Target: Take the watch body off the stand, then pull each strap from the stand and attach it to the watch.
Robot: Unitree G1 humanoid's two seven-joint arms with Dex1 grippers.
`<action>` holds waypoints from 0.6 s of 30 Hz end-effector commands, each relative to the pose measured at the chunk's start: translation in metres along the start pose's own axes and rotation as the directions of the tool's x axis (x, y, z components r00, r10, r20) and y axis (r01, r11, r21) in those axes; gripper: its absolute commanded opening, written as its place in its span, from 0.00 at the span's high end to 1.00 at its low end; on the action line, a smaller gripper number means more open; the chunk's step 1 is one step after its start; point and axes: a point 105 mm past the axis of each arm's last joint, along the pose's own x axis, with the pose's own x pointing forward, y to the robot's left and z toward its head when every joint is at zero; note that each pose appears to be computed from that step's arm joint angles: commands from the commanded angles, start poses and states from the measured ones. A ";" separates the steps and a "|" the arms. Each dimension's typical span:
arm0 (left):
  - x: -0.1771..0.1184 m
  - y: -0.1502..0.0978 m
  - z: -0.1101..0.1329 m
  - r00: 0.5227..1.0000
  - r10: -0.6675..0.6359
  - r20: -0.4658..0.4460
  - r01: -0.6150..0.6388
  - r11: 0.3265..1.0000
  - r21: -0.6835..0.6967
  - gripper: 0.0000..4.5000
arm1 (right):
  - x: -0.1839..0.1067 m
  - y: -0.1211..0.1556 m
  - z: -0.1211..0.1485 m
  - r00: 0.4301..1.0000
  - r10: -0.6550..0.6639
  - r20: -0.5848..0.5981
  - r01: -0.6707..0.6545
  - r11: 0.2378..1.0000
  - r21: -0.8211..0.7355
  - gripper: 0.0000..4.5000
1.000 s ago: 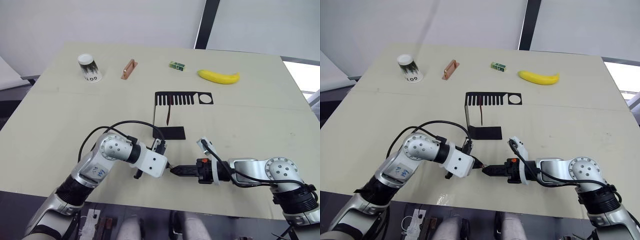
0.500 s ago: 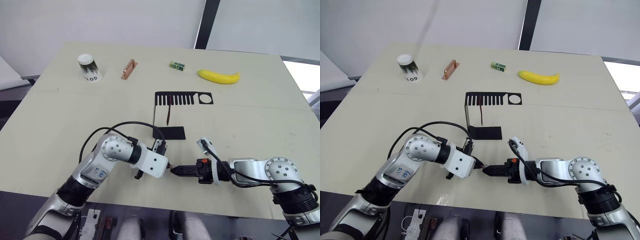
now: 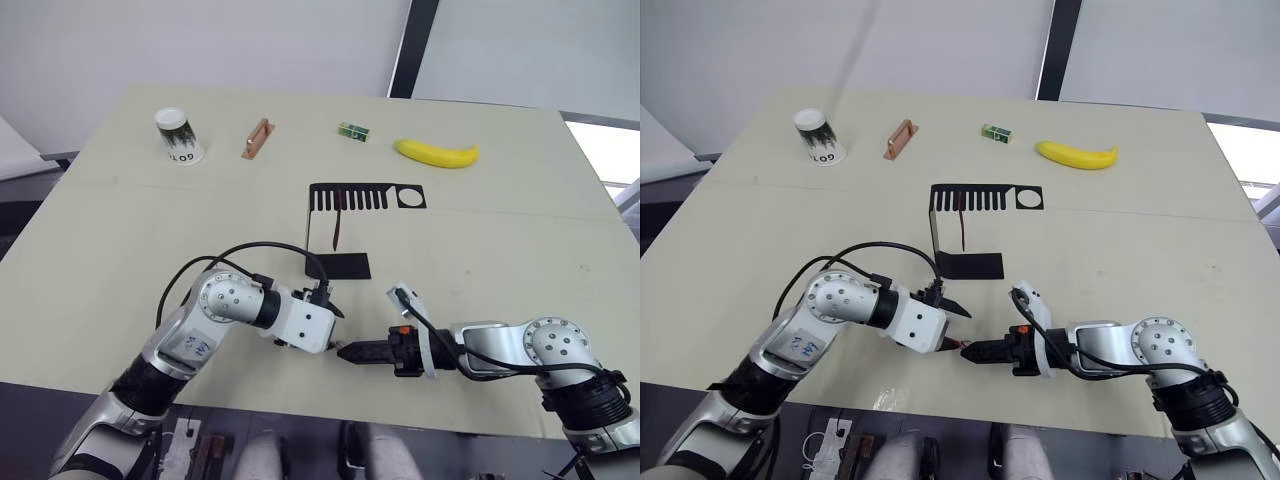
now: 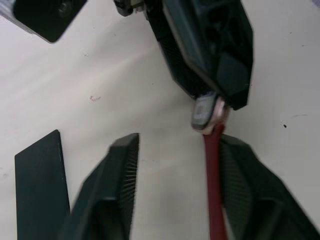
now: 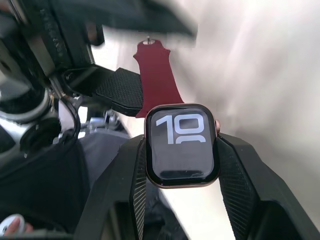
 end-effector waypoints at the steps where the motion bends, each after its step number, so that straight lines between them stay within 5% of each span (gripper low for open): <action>1: -0.035 -0.006 -0.014 0.999 0.006 -0.050 -0.005 1.000 0.008 0.02 | -0.004 0.008 -0.005 0.999 0.032 -0.017 -0.033 0.998 -0.055 0.66; 7: -0.086 -0.019 -0.033 0.996 0.089 0.023 -0.085 0.987 -0.140 0.00 | -0.014 0.020 0.013 0.995 0.032 0.099 0.019 0.884 -0.467 0.66; 10: -0.103 -0.022 -0.033 0.980 0.173 0.102 -0.145 0.960 -0.238 0.00 | -0.020 0.031 0.016 0.987 0.071 0.141 0.067 0.620 -0.782 0.66; 12: -0.109 -0.017 -0.031 0.956 0.255 0.141 -0.205 0.932 -0.298 0.00 | -0.022 0.038 0.014 0.982 0.126 0.138 0.081 0.378 -0.922 0.66; 16: -0.108 -0.020 -0.024 0.949 0.256 0.187 -0.187 0.929 -0.320 0.00 | -0.025 0.039 0.015 0.982 0.129 0.136 0.137 0.002 -0.991 0.66; 18: -0.106 -0.020 -0.019 0.942 0.263 0.210 -0.182 0.922 -0.341 0.00 | -0.025 0.039 0.015 0.982 0.134 0.130 0.145 -0.107 -0.984 0.66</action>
